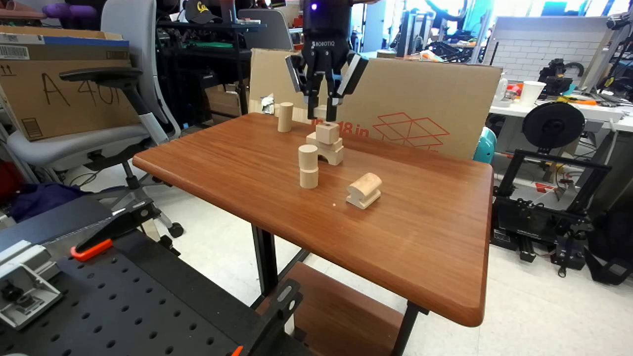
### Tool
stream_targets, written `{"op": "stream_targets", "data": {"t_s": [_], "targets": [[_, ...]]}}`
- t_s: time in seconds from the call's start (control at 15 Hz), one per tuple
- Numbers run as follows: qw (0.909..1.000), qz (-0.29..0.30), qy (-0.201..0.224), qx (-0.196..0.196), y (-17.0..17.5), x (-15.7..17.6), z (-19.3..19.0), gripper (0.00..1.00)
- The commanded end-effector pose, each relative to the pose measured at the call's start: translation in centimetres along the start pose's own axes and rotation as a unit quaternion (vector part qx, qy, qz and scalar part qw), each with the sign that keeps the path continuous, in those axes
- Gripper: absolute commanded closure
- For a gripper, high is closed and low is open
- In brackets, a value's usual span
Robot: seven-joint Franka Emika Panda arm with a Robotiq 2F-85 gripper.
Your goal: Move the square blocks from the front stacked blocks to the back stacked blocks
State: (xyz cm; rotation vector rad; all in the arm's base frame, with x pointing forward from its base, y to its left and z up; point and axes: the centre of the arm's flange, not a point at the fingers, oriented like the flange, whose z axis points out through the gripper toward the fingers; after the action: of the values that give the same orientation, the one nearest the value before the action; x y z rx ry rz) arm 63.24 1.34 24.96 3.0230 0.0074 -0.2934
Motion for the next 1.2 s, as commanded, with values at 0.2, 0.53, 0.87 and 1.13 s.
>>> {"op": "stream_targets", "data": {"t_s": [0.2, 0.53, 0.87, 1.13], "targets": [[1.0000, 0.002, -0.002, 0.005, -0.3, 0.7, -0.9, 0.12], [0.9998, -0.014, 0.017, 0.000, -1.1, -1.4, -3.3, 0.00], [0.9994, -0.019, 0.030, 0.000, -2.2, -1.5, -4.7, 0.00], [0.9993, -0.019, 0.030, 0.000, -2.3, -1.8, -4.9, 0.00]]}}
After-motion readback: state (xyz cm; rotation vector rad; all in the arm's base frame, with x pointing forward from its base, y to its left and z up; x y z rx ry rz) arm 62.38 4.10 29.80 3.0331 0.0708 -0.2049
